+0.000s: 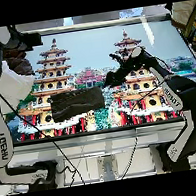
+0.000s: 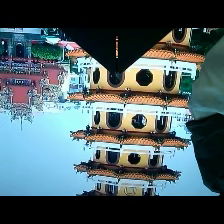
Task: Fold the shirts.
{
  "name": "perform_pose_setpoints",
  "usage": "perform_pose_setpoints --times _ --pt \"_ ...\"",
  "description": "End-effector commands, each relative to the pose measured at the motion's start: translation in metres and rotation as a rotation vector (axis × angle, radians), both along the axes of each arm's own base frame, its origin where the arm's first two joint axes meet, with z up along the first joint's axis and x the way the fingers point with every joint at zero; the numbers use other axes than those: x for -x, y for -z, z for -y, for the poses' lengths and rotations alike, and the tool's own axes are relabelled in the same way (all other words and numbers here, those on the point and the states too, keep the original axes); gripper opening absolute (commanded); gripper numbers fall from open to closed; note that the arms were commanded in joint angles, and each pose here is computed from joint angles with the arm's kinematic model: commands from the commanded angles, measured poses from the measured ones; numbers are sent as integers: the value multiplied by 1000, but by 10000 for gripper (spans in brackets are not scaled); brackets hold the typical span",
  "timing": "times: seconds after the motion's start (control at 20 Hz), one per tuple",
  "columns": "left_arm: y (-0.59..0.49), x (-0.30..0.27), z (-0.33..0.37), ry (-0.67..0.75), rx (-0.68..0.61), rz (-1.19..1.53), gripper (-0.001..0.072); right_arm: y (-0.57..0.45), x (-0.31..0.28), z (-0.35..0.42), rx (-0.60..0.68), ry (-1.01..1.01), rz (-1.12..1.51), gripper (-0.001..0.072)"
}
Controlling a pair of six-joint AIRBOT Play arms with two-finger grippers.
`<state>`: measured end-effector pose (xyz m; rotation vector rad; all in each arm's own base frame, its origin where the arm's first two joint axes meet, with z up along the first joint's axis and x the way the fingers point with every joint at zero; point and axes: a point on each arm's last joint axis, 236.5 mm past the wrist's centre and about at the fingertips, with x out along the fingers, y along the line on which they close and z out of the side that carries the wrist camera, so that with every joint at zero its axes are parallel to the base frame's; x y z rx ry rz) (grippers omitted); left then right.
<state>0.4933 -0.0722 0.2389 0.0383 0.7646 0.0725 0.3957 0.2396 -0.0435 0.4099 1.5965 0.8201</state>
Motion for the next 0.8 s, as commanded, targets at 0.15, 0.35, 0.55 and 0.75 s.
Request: perform_pose_setpoints --times 0.15,0.35,0.55,0.75 --pt "1 1 1 -4 13 -3 13 37 14 -19 -91 79 -117 565" --pt "1 1 2 0 12 -4 13 48 1 -50 -178 149 -122 578" --pt "1 1 2 2 10 -4 13 51 -2 -81 -272 190 -152 577" --pt "1 1 2 13 -2 -5 12 49 2 -97 -287 183 -143 466"
